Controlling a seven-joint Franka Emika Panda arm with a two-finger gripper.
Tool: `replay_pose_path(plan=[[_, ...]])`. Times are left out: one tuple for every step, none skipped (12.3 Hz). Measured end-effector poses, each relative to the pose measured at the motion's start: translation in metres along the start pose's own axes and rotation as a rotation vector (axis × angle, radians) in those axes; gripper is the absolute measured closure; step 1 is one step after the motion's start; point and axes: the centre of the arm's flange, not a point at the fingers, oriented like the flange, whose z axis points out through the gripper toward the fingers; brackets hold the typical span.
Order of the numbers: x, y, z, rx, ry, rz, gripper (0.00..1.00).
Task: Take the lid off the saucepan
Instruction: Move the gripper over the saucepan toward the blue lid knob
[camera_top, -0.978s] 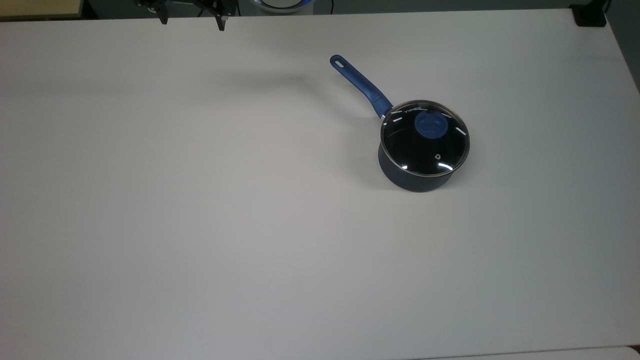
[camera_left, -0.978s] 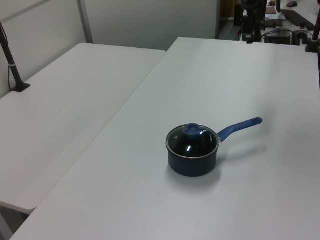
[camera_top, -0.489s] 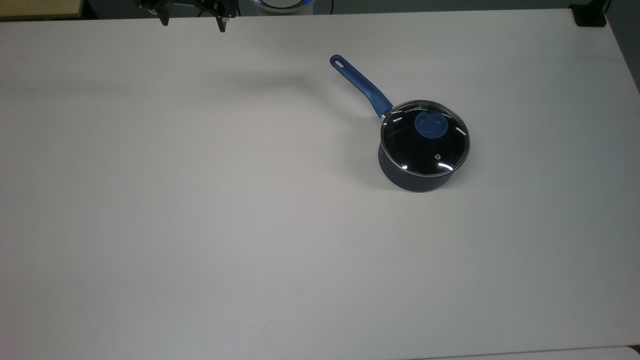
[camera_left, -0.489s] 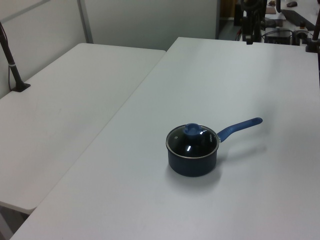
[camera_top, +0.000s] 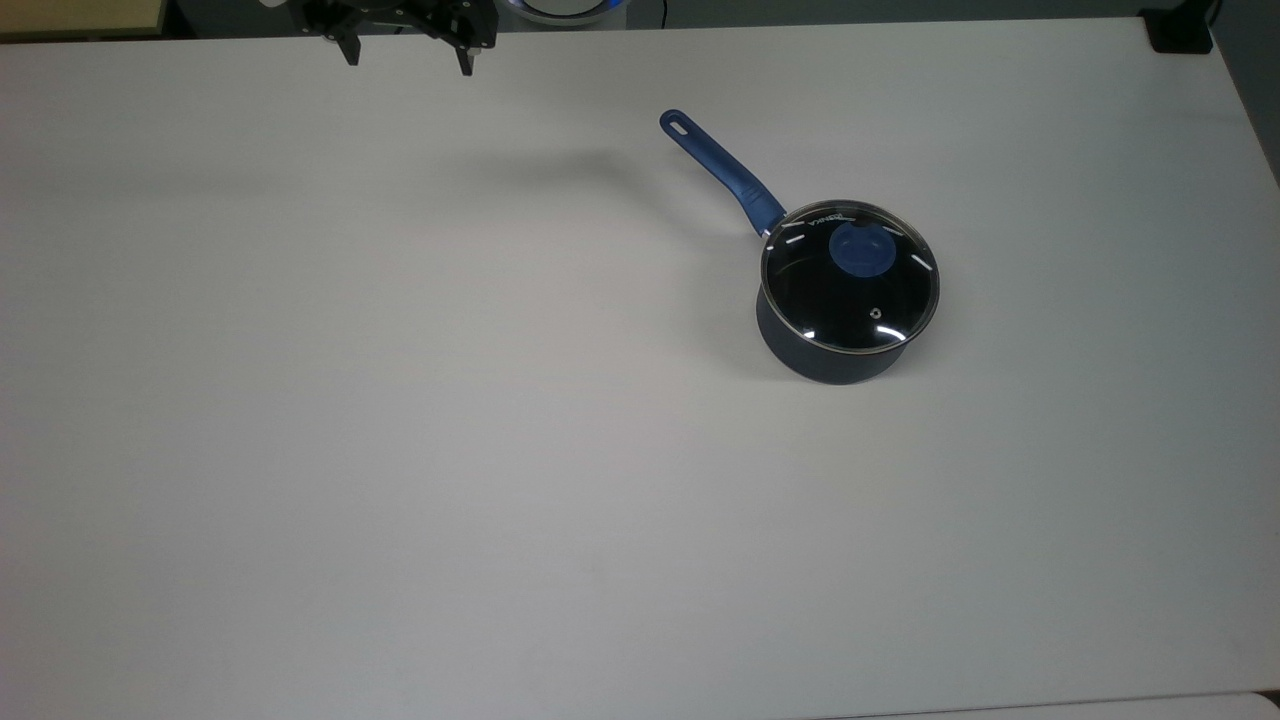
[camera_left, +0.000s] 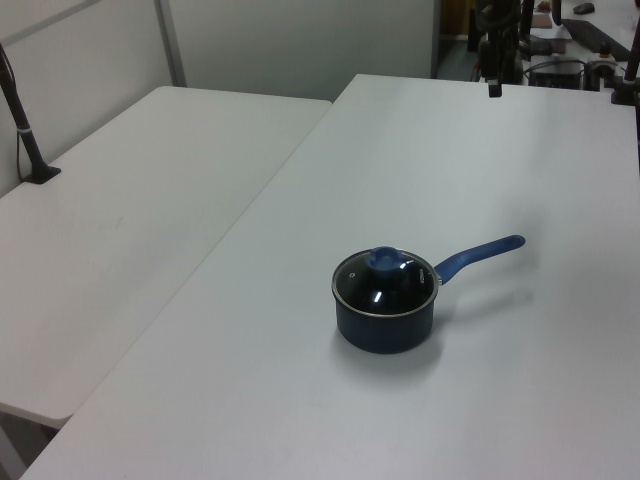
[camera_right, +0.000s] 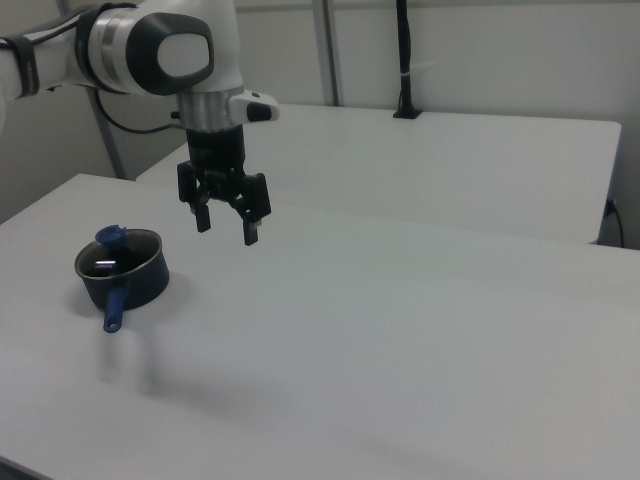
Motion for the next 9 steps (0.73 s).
replay_pose_path(plan=[[0.000, -0.007, 0.000, 0.004, 0.001, -0.011, 0.00], [0.003, -0.022, 0.002, 0.015, 0.000, -0.034, 0.00], [0.010, -0.046, 0.007, 0.013, 0.006, -0.061, 0.00], [0.019, -0.074, 0.016, 0.003, 0.010, -0.069, 0.00], [0.030, -0.105, 0.025, -0.007, 0.021, -0.070, 0.00], [0.038, -0.135, 0.033, -0.016, 0.027, -0.077, 0.00], [0.046, -0.171, 0.040, -0.024, 0.038, -0.080, 0.00], [0.052, -0.195, 0.041, -0.020, 0.057, -0.090, 0.00], [0.055, -0.221, 0.037, 0.001, 0.076, -0.108, 0.00]])
